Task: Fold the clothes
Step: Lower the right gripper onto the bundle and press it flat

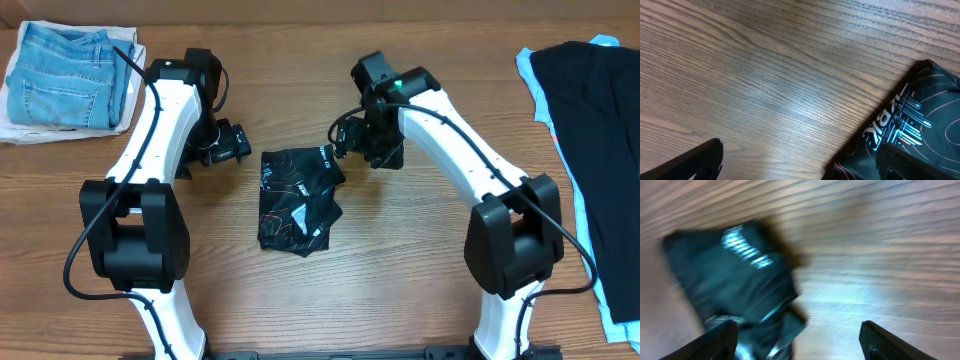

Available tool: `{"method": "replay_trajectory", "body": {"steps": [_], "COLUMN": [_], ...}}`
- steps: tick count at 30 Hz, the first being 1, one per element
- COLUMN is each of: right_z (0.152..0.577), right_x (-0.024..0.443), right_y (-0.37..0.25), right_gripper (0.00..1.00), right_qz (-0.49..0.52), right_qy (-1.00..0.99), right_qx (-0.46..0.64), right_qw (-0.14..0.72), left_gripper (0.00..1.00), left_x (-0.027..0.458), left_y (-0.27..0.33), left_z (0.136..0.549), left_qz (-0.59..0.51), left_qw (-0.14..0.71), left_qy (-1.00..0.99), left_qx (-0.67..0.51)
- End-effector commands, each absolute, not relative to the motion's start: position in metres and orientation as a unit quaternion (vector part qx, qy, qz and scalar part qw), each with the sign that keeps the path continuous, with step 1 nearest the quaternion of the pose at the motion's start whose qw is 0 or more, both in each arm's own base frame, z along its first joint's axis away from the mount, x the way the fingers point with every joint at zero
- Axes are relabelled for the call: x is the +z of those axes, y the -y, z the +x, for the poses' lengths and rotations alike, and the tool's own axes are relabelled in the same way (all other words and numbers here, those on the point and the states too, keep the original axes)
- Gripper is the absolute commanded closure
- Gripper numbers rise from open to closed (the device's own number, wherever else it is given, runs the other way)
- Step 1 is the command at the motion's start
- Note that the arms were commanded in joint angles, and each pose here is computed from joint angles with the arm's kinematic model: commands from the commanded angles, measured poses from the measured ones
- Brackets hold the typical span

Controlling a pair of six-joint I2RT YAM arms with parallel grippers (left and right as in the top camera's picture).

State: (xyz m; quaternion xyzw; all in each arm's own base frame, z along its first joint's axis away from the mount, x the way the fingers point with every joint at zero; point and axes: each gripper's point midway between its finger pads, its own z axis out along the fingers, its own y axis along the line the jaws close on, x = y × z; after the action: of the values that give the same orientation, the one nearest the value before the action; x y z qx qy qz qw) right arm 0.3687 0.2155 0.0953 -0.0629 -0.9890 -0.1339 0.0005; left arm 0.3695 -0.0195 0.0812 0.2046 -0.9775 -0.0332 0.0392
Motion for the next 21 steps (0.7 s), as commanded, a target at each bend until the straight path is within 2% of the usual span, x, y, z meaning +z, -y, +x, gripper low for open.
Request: {"method": "replay_trajectory", "body": {"steps": [1, 15, 21], "right_z": [0.35, 0.271, 0.267], "right_x": [0.135, 0.072, 0.057], "right_y": [-0.256, -0.308, -0.319], "right_gripper": [0.18, 0.25, 0.3], "right_qz": [-0.001, 0.016, 0.002], "right_qy": [0.974, 0.976, 0.977], "right_qx": [-0.227, -0.197, -0.199], "right_qw": [0.011, 0.088, 0.076], "left_gripper": [0.0, 0.0, 0.0], "left_x": [0.081, 0.081, 0.081], "left_y": [0.02, 0.02, 0.02], "left_z": [0.369, 0.368, 0.367], "left_qz": [0.192, 0.192, 0.192], "left_qw": [0.038, 0.04, 0.042], "left_qy": [0.98, 0.98, 0.98], "left_qx": [-0.037, -0.038, -0.039]}}
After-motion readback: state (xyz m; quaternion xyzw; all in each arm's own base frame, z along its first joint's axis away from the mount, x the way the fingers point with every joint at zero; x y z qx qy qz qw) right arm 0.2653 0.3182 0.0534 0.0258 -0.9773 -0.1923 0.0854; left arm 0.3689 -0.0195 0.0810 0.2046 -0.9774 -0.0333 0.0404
